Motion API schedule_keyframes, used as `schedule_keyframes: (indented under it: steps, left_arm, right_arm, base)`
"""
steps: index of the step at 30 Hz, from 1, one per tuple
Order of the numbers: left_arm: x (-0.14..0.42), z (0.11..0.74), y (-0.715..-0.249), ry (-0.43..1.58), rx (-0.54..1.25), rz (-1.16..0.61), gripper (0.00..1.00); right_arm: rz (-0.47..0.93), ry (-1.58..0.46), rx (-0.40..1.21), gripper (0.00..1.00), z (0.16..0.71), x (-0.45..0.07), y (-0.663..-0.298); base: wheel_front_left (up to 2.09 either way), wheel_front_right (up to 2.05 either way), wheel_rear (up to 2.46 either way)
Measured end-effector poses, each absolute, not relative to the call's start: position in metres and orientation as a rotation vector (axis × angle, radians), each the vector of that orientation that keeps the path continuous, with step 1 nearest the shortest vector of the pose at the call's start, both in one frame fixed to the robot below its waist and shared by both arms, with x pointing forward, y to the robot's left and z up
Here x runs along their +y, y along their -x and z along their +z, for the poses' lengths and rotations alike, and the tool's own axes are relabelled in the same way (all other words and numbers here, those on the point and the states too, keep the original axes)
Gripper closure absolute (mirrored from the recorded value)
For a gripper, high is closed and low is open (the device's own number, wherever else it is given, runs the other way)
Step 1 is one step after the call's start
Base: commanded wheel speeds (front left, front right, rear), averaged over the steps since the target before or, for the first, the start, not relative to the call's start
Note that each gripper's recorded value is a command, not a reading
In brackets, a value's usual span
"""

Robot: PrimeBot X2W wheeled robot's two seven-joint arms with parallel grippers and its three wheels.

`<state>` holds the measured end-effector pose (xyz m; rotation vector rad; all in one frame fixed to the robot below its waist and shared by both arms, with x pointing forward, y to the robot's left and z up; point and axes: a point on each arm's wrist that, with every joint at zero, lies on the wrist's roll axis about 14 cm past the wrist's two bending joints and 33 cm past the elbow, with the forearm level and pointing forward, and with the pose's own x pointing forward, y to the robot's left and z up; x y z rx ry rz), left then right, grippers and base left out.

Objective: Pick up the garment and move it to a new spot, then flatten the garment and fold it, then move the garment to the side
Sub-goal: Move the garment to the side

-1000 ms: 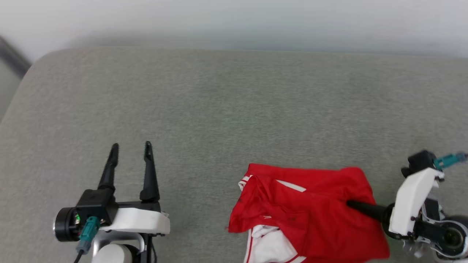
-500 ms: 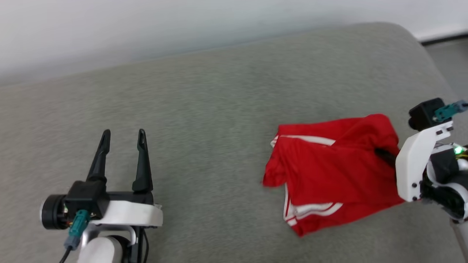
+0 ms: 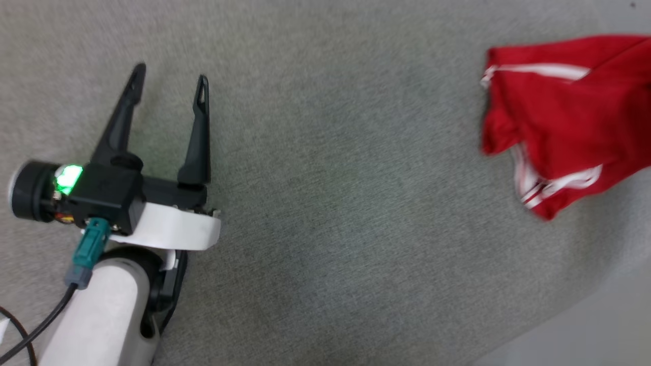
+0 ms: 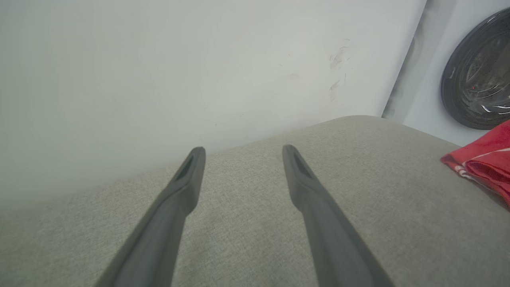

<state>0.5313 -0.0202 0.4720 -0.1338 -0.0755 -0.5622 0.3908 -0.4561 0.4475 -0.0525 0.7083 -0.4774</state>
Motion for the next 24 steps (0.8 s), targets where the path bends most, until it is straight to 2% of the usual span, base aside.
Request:
schedule_keyframes:
  steps: [5,10,12,13,19,24]
  left_arm:
    - [-0.021,0.448,-0.546,0.133,-0.051,-0.567,0.00]
    - [-0.018,0.421,-0.552,0.135,0.005,-0.559,0.00]
    - [-0.016,0.418,-0.553,0.134,0.008,-0.555,0.00]
    - [-0.015,0.418,-0.553,0.132,0.008,-0.553,0.00]
    - [-0.011,0.426,-0.551,0.131,-0.005,-0.540,0.00]
    - [-0.007,0.436,-0.540,0.158,0.000,-0.517,0.00]
  right_arm:
    - [-0.569,0.076,0.657,1.00,0.438,-0.486,-0.404]
    - [-0.604,0.028,0.628,1.00,0.402,-0.483,-0.410]
    - [-0.608,0.034,0.622,0.51,0.393,-0.482,-0.410]
    - [-0.616,0.041,0.618,0.00,0.391,-0.484,-0.407]
    - [-0.671,0.071,0.546,0.00,0.402,-0.499,-0.394]
    - [-0.688,0.134,0.453,0.00,0.431,-0.512,-0.383]
  base:
    - [0.00,0.00,0.00]
    - [0.00,0.00,0.00]
    - [0.00,0.00,0.00]
    - [0.00,0.00,0.00]
    - [0.00,0.00,0.00]
    - [0.00,0.00,0.00]
